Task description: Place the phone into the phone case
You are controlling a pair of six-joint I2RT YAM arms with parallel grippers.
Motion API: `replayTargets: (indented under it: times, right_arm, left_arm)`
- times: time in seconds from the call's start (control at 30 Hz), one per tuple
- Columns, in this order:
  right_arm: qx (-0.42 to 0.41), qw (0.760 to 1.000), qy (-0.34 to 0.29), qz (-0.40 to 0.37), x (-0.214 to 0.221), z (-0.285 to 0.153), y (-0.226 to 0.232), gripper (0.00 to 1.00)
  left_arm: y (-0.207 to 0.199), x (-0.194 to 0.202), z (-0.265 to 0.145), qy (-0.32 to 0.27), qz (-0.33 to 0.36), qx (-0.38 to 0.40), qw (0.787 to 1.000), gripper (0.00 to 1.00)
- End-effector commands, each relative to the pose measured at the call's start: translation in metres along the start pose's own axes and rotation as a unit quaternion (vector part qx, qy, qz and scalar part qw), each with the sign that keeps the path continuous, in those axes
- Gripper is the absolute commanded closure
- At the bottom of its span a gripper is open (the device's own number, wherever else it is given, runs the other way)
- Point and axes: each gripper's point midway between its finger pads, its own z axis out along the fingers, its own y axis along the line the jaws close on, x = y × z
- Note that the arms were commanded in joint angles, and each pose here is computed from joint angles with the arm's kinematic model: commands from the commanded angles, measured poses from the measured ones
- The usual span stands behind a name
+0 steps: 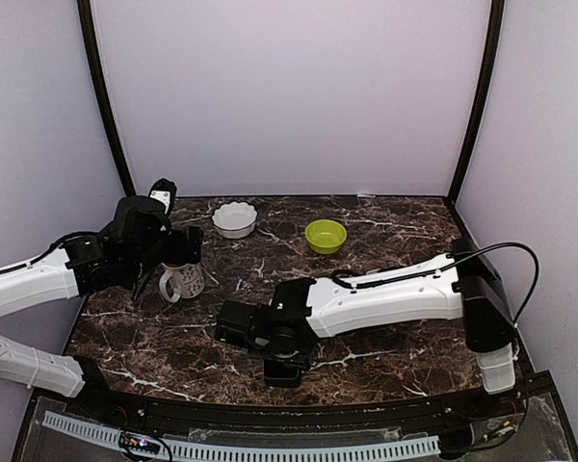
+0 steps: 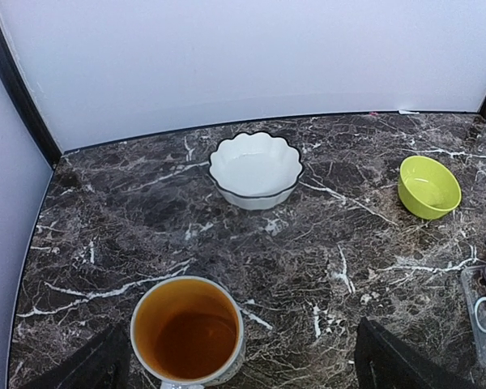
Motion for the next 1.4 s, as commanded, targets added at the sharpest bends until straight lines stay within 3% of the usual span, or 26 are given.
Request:
replayTargets:
  times: [0.0,0.63,1.37]
  right_arm:
    - [-0.004,1.000,0.006,0.010,0.009,-0.002,0.006,1.00]
    - [0.050,0.999,0.008,0.014,0.025,0.020,-0.018,1.00]
    - [0.033,0.996,-0.086,0.013,-0.035,-0.004,0.000,1.00]
  left_arm:
    - [0.000,0.003,0.003,-0.003,0.008,-0.004,1.000,0.01]
    - [-0.005,0.002,0.000,-0.004,0.002,0.014,1.000,0.01]
    - [-0.011,0.006,0.003,0.004,0.015,0.020,1.000,0.01]
